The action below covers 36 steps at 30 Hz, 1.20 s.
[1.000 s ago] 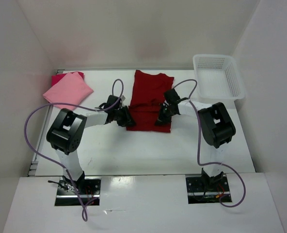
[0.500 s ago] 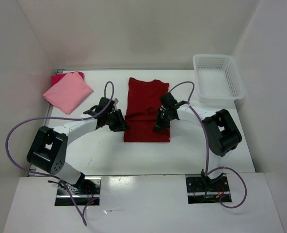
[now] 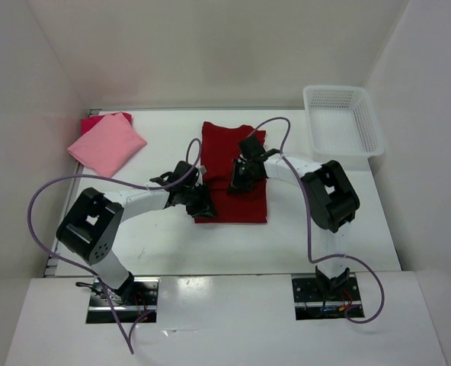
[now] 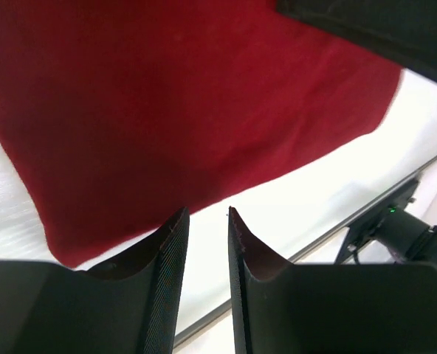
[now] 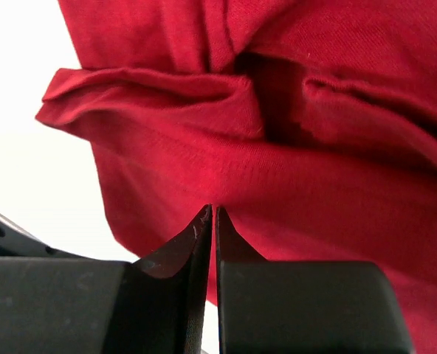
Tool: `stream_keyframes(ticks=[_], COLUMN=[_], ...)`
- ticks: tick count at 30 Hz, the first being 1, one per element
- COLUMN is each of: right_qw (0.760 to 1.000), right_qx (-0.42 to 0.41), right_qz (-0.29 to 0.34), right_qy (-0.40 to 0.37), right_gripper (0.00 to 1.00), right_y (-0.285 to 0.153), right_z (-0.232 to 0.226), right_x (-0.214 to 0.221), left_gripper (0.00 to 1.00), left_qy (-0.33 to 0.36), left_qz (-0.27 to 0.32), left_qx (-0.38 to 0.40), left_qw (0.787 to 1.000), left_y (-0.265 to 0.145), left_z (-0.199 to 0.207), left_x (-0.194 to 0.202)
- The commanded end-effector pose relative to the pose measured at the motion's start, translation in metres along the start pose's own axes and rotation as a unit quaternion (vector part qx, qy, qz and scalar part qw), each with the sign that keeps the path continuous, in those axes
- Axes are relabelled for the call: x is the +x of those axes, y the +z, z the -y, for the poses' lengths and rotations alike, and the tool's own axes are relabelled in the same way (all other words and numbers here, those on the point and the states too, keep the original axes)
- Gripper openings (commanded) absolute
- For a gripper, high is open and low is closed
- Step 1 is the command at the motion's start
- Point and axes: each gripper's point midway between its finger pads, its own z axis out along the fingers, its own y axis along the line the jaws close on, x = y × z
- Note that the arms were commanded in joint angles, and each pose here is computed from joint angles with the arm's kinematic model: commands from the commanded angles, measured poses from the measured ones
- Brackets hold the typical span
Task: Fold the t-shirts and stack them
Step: Fold the folded rectangular tshirt in 1/3 of the way, then grab one side of the 2/3 rectangular tshirt with both arms
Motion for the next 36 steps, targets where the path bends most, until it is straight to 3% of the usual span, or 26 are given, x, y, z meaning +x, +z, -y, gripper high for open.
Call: stream_keyframes(ticks=[1,9,12,16,21,25,31,34,35,36], right_qw=[0.999,0.996,0.991,0.981,0.977,0.984,0.995,0.994,0.992,0.991], right_qx=[-0.009,0.029,0.037,0.031,0.014,0.006,0.0,0.011,0.022,0.023], right_qz=[0.019,0.064,0.112,0.178,0.198,0.167,0.094,0.09,0.084,0.088], right_qy=[-0.026,-0.05,-0.056,-0.066,-0.074,-0.059,0.016,0.063,0.09,0.101], right_gripper=[0.09,0.09,0.09,0.09,0.09,0.1,0.09,0.19,0.32,0.38], right_y=[0.007,0.025,0.028,0.009,-0.035,-0.059,-0.075,-0.089,-0.089,-0.093], right_z=[-0.014,-0.01,-0.015,-0.037,-0.058,-0.041,0.012,0.036,0.053,0.059], right_x=[-0.016,-0.054,-0.088,-0.143,-0.154,-0.103,0.0,0.034,0.047,0.05], left_gripper=[0.35,0.35,0.35,0.35,0.38,0.38,0.45,0.54,0.56,0.58], left_qy=[-0.01,-0.03,-0.031,-0.023,-0.007,-0.014,-0.078,-0.084,-0.086,-0.091], left_qz=[0.002,-0.002,0.0,0.021,0.059,0.091,0.063,0.059,0.06,0.048], left_qx=[0.001,-0.079,-0.09,-0.077,-0.048,-0.017,-0.043,-0.024,-0.017,-0.018], left_qw=[1.0,0.996,0.995,0.997,0.997,0.996,0.994,0.994,0.994,0.995], left_y=[0.006,0.014,0.012,-0.001,-0.027,-0.053,-0.051,-0.048,-0.047,-0.044], left_z=[-0.005,-0.053,-0.059,-0.045,-0.008,0.004,-0.054,-0.059,-0.056,-0.058], left_x=[0.0,0.021,0.023,0.014,-0.013,-0.031,-0.006,-0.002,-0.003,0.0])
